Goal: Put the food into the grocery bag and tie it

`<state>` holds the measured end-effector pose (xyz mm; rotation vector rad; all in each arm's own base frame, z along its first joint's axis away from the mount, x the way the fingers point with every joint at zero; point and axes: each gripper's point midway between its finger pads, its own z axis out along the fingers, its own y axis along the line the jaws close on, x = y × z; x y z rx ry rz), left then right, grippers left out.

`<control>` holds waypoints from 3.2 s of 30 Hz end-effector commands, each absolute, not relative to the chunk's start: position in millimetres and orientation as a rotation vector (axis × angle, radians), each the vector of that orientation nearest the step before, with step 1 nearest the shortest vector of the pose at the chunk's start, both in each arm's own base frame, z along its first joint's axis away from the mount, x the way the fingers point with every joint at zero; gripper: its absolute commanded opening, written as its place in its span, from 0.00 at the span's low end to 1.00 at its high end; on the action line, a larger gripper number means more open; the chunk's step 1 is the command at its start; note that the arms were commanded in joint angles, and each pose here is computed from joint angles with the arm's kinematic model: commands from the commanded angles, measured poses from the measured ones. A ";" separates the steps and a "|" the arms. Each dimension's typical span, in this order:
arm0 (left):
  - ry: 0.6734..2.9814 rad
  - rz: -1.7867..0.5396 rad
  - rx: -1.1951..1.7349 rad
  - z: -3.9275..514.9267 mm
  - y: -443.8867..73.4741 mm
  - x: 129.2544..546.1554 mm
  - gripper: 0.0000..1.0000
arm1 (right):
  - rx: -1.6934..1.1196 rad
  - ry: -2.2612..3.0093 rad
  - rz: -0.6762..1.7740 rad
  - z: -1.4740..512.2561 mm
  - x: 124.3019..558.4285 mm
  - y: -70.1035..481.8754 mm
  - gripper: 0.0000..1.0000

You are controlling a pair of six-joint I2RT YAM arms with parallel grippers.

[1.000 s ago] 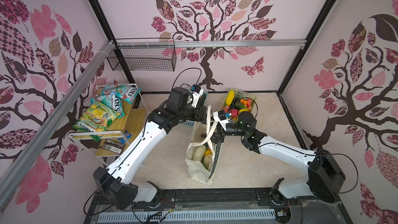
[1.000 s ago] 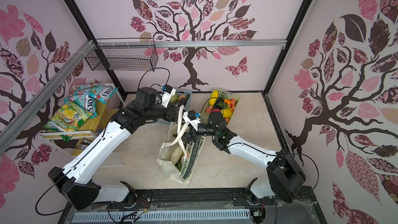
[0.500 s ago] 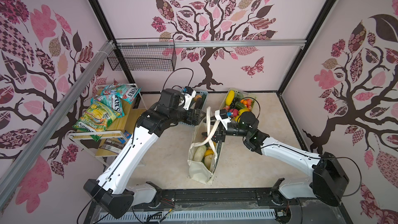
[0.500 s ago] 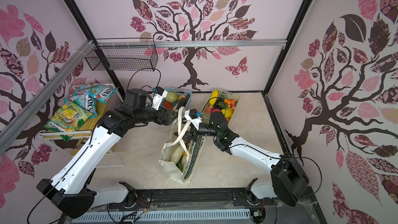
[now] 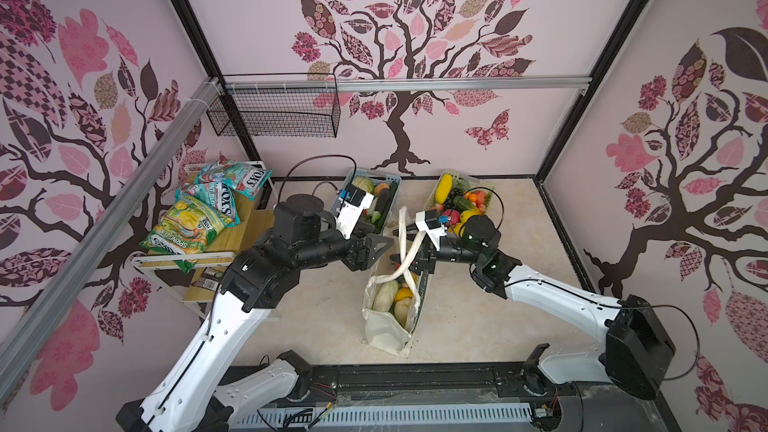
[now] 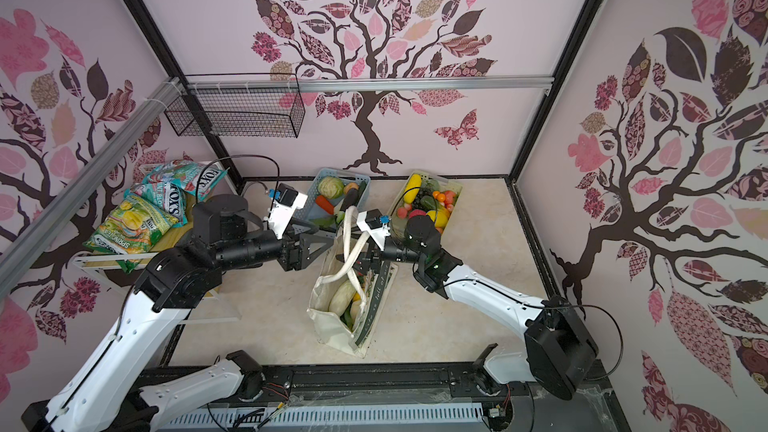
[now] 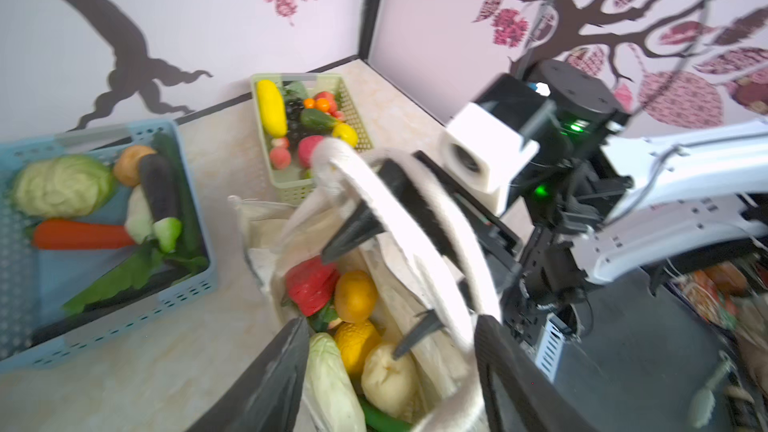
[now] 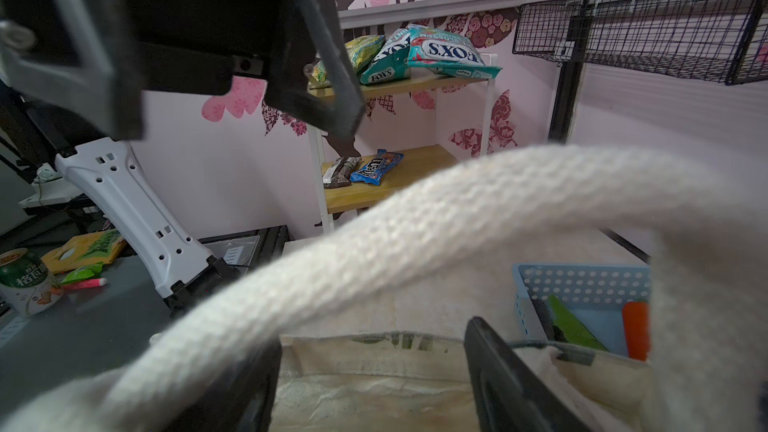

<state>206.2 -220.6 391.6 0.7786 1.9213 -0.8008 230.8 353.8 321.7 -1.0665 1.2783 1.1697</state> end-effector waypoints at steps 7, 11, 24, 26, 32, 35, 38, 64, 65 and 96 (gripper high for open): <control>2.018 -0.726 0.982 333.6 -231.5 184.5 0.64 | -1.049 1.244 1.155 340.4 222.9 346.8 0.73; 2.045 -0.674 1.042 318.6 -238.0 179.3 0.63 | -1.049 1.247 1.152 340.8 224.3 347.5 0.73; 2.028 -0.723 1.081 314.9 -249.0 172.4 0.58 | -1.042 1.256 1.138 345.1 228.2 348.8 0.72; 2.031 -0.730 1.092 312.9 -251.7 171.9 0.47 | -1.037 1.262 1.135 345.5 230.5 349.4 0.72; 2.004 -0.743 1.077 319.0 -254.1 173.7 0.40 | -1.035 1.267 1.140 345.9 231.5 350.7 0.72; 1.977 -0.762 1.071 325.4 -256.6 173.6 0.25 | -1.038 1.268 1.142 345.1 231.1 350.6 0.72; 1.958 -0.756 1.041 331.5 -256.5 177.6 0.08 | -1.053 1.263 1.154 344.0 227.8 350.8 0.72; 1.912 -0.750 0.846 352.6 -247.8 211.7 0.03 | -1.114 1.145 1.291 354.5 192.1 342.5 0.73; 1.911 -0.758 0.848 352.8 -249.6 211.9 0.04 | -1.112 1.153 1.299 354.1 192.4 343.2 0.74; 1.893 -0.791 0.837 357.7 -250.5 211.7 0.30 | -1.008 1.241 1.417 348.0 208.3 366.5 0.52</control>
